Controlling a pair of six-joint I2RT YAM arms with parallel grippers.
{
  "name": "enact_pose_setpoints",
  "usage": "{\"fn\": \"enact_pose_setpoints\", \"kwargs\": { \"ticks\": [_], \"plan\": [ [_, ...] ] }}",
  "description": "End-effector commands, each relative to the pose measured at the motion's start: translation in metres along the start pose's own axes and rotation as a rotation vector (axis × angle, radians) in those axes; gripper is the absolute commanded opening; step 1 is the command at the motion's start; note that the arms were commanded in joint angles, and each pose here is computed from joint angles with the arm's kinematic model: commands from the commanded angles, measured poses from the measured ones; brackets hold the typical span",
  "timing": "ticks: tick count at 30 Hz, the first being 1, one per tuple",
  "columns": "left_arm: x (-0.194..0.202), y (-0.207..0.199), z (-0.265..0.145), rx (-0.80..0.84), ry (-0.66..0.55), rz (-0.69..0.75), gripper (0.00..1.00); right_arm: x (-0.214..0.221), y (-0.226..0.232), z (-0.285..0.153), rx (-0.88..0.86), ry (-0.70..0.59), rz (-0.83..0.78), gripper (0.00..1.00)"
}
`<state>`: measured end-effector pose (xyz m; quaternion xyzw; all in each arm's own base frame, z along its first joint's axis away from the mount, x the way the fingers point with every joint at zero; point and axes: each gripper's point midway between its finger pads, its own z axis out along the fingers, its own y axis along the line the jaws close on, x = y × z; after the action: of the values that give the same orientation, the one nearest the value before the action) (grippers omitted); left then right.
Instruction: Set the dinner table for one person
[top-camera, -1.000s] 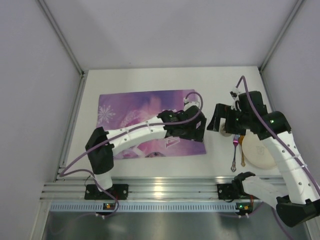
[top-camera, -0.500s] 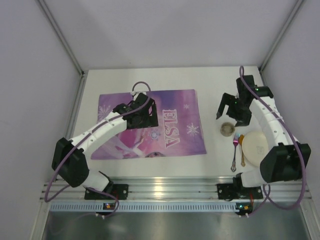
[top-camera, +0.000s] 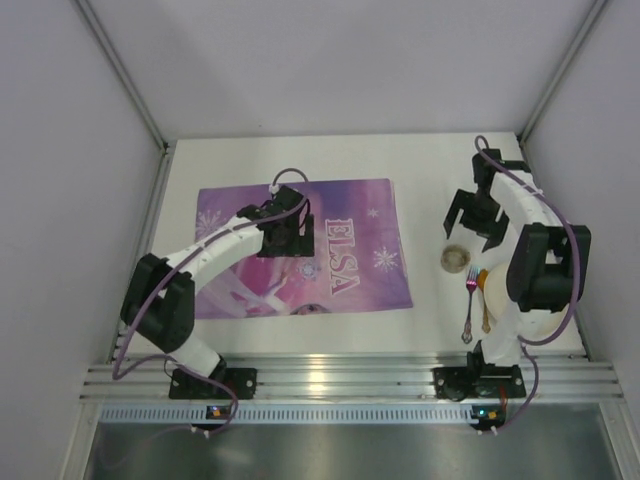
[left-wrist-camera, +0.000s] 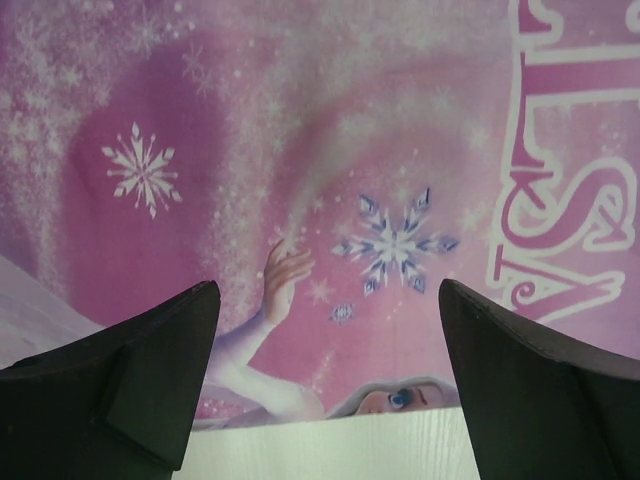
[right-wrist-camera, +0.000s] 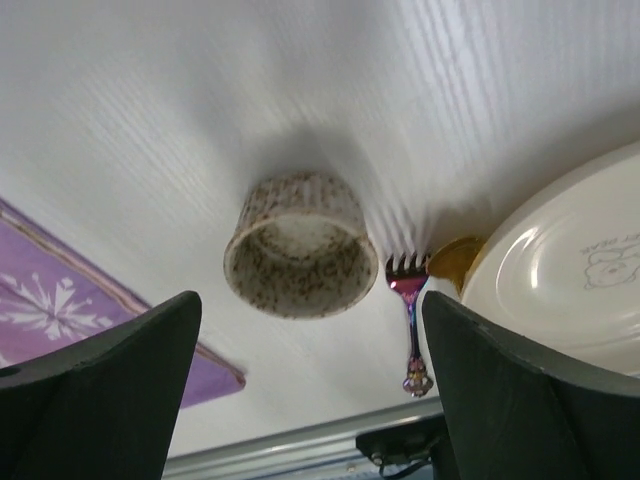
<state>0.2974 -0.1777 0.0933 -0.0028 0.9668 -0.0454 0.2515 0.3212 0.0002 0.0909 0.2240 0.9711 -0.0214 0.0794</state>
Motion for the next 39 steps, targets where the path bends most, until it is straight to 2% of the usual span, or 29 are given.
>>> {"fn": "enact_pose_setpoints", "kwargs": {
  "ticks": [1,4,8,17,22,34,39],
  "plan": [
    [-0.040,-0.019,0.011,0.058,-0.069,-0.009,0.96,-0.034,-0.014,-0.001,0.050,-0.089,0.014,0.92],
    [-0.072,-0.044,0.026,0.088,-0.074,0.003,0.95,-0.038,-0.014,0.009,0.043,-0.079,-0.002,0.92],
    [-0.092,-0.063,0.047,0.081,-0.035,0.016,0.93,-0.035,-0.007,0.018,0.007,-0.051,-0.020,0.90],
    [-0.090,-0.085,0.113,0.071,0.061,0.034,0.92,-0.035,0.003,0.022,-0.041,-0.030,-0.013,0.90],
    [-0.090,-0.103,0.134,0.107,0.083,0.041,0.92,-0.028,0.006,0.023,-0.054,-0.017,-0.015,0.90],
    [-0.088,-0.150,0.161,0.226,0.110,0.025,0.92,-0.006,-0.008,0.002,-0.048,-0.048,-0.017,0.90],
    [-0.112,-0.164,0.140,0.281,0.057,0.024,0.92,0.002,-0.016,-0.003,-0.031,-0.063,-0.020,0.90]
  ]
}}
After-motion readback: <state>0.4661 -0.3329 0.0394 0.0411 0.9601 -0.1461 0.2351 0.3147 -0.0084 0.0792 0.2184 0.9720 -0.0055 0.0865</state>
